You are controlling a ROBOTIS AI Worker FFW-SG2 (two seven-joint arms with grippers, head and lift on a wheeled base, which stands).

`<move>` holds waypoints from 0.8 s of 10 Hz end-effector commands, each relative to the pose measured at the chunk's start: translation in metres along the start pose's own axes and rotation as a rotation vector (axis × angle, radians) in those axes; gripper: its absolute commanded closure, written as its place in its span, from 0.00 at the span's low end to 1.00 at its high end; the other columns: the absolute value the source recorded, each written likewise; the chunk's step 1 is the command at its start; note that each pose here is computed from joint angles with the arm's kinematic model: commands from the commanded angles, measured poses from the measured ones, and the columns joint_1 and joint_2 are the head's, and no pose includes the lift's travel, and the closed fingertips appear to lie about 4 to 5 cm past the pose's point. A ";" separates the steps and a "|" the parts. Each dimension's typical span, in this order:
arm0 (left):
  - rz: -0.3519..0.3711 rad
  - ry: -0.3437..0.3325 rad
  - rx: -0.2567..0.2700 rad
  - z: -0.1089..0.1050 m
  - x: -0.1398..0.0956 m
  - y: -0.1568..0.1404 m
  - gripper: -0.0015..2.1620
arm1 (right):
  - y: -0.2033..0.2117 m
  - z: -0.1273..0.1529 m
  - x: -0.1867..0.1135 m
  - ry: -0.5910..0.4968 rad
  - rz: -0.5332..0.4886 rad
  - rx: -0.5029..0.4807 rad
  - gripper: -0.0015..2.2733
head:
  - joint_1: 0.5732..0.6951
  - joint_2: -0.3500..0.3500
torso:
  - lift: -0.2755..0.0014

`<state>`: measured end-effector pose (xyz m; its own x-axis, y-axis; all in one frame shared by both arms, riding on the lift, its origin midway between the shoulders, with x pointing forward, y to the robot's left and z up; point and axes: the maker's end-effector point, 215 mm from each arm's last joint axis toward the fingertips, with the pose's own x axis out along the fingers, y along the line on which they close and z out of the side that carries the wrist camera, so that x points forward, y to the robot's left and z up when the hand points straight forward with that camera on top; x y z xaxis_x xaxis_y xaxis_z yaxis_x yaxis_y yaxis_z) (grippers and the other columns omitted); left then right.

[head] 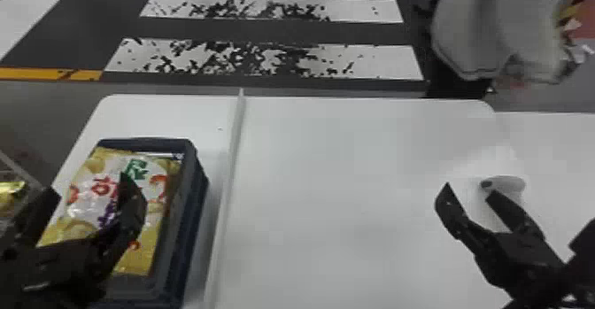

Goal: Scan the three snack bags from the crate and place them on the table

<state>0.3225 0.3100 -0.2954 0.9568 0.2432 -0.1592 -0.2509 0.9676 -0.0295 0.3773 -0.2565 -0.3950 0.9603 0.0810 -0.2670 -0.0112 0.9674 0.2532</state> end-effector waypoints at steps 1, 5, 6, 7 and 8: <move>0.063 0.033 -0.018 -0.007 -0.010 0.034 0.04 | 0.007 -0.009 0.010 0.009 0.017 0.010 0.06 | 1.00 0.60 | 0.77; 0.133 0.109 -0.059 -0.028 -0.032 0.063 0.04 | 0.017 -0.024 0.027 0.029 0.048 0.035 0.06 | 1.00 0.79 | 0.77; 0.150 0.146 -0.059 -0.044 -0.034 0.068 0.04 | 0.017 -0.026 0.030 0.033 0.053 0.037 0.06 | 1.00 0.80 | 0.77; 0.165 0.168 -0.076 -0.057 -0.033 0.072 0.04 | 0.016 -0.027 0.032 0.034 0.059 0.044 0.06 | 1.00 0.82 | 0.77; 0.166 0.186 -0.095 -0.069 -0.031 0.077 0.04 | 0.014 -0.029 0.033 0.038 0.059 0.044 0.06 | 1.00 0.83 | 0.77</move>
<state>0.2647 0.3693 -0.3526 0.8664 0.3712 -0.3341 -0.4152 0.9071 -0.0687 0.4004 -0.2325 -0.4255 0.9476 0.1468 -0.2836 -0.0546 0.9495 0.3088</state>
